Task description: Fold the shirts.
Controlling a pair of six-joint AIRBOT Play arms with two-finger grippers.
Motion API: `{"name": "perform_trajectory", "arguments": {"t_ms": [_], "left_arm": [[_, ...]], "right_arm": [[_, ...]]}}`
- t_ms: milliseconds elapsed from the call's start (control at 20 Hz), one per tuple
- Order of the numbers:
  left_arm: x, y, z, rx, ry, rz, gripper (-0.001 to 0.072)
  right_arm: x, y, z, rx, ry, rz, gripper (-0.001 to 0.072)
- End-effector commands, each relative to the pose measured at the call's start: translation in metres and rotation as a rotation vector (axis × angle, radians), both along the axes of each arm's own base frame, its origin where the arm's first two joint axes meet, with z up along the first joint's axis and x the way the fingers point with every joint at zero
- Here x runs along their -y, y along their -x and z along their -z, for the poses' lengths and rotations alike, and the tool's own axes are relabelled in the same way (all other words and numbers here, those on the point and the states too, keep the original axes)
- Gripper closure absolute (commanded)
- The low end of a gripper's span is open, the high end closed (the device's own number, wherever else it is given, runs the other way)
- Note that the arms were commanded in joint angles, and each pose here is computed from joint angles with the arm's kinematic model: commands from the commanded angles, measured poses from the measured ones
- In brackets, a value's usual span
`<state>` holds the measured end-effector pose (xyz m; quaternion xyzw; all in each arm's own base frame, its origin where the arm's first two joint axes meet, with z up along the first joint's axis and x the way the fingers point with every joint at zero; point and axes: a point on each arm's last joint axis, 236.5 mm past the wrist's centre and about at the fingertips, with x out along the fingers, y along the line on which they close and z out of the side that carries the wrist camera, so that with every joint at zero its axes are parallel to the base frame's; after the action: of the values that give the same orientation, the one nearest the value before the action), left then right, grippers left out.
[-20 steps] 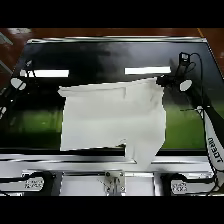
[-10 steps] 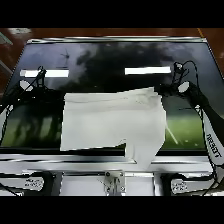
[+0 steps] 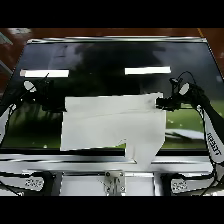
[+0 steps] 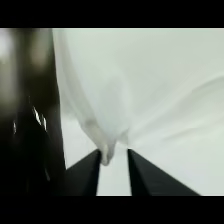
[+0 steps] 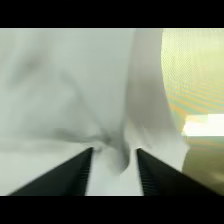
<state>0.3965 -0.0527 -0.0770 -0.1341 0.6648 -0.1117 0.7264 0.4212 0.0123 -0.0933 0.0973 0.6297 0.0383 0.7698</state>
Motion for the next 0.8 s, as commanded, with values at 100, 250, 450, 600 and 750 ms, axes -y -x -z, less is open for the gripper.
{"name": "perform_trajectory", "arguments": {"t_ms": [100,250,450,600,750], "left_arm": [[-0.018,0.028,-0.031,-0.121,0.036,-0.024,0.0175],[-0.041,0.049,-0.062,-0.076,0.054,-0.082,0.0175],[-0.040,0.145,-0.020,-0.154,0.090,-0.201,0.0020],[-0.016,0.194,0.011,-0.195,0.187,-0.243,0.0026],[-0.016,0.202,0.031,-0.203,0.178,-0.286,0.0043]], "right_arm": [[0.033,0.008,-0.051,0.002,0.109,-0.046,0.0130],[0.093,0.062,-0.080,-0.133,0.238,-0.001,0.0134],[0.090,0.136,-0.057,-0.227,-0.074,0.160,0.0130],[0.067,0.142,-0.052,-0.157,-0.259,0.221,0.0130],[0.058,0.136,-0.052,-0.138,-0.276,0.219,0.0130]]}}
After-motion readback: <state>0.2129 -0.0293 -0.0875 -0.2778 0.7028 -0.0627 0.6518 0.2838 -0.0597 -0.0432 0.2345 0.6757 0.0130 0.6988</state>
